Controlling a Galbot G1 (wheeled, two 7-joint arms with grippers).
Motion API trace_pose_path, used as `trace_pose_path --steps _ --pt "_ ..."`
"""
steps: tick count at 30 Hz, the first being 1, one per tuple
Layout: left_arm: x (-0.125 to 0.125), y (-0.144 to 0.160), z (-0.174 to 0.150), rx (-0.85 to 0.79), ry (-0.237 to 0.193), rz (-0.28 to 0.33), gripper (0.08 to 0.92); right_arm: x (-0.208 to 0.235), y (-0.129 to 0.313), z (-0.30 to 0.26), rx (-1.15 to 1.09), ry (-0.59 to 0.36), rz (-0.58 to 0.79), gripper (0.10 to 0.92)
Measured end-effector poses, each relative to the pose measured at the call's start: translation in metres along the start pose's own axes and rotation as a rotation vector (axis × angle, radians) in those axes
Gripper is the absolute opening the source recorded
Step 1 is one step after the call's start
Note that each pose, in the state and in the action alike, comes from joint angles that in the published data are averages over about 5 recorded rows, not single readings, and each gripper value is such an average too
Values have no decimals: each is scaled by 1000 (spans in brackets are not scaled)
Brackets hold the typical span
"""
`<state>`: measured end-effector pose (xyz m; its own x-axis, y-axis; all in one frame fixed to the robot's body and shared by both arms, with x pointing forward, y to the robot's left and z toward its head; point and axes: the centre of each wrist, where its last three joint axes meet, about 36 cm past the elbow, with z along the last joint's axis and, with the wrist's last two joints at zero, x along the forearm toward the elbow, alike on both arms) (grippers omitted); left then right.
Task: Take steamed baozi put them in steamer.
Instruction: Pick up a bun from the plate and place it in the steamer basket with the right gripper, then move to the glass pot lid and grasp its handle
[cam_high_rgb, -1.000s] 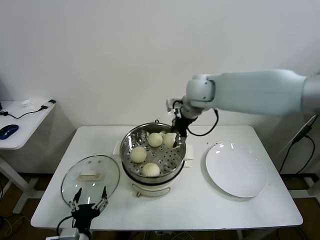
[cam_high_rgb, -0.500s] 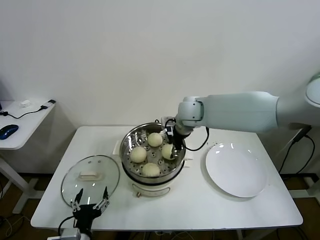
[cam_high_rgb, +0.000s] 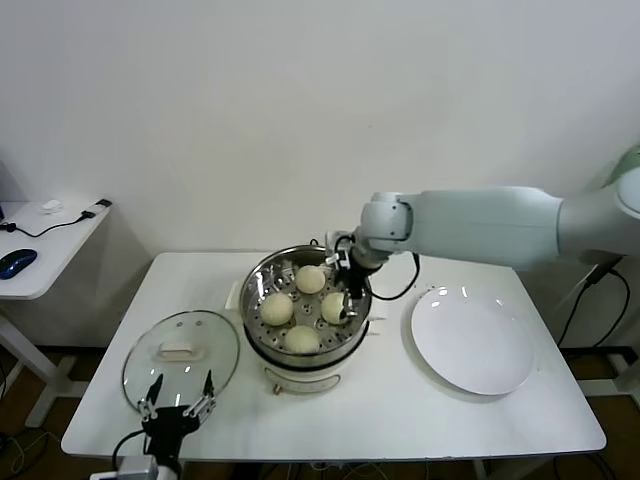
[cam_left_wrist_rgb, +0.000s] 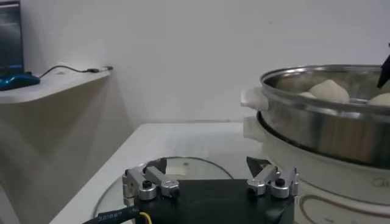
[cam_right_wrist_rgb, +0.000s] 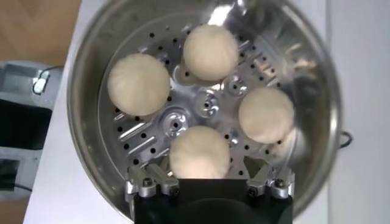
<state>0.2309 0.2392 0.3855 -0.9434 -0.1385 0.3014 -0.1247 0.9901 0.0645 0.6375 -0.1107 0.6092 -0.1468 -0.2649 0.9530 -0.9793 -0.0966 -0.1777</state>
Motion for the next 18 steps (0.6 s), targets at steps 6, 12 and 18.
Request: trace_pose_path --steps 6,12,18 --pt "0 1 -5 10 -11 -10 823 37 -12 18 -41 -105 38 823" --pt "-2 1 -9 18 -31 -19 823 67 -16 51 -134 -270 210 823" --pt "-8 3 -13 9 -57 -23 823 81 -4 110 -262 -417 459 823"
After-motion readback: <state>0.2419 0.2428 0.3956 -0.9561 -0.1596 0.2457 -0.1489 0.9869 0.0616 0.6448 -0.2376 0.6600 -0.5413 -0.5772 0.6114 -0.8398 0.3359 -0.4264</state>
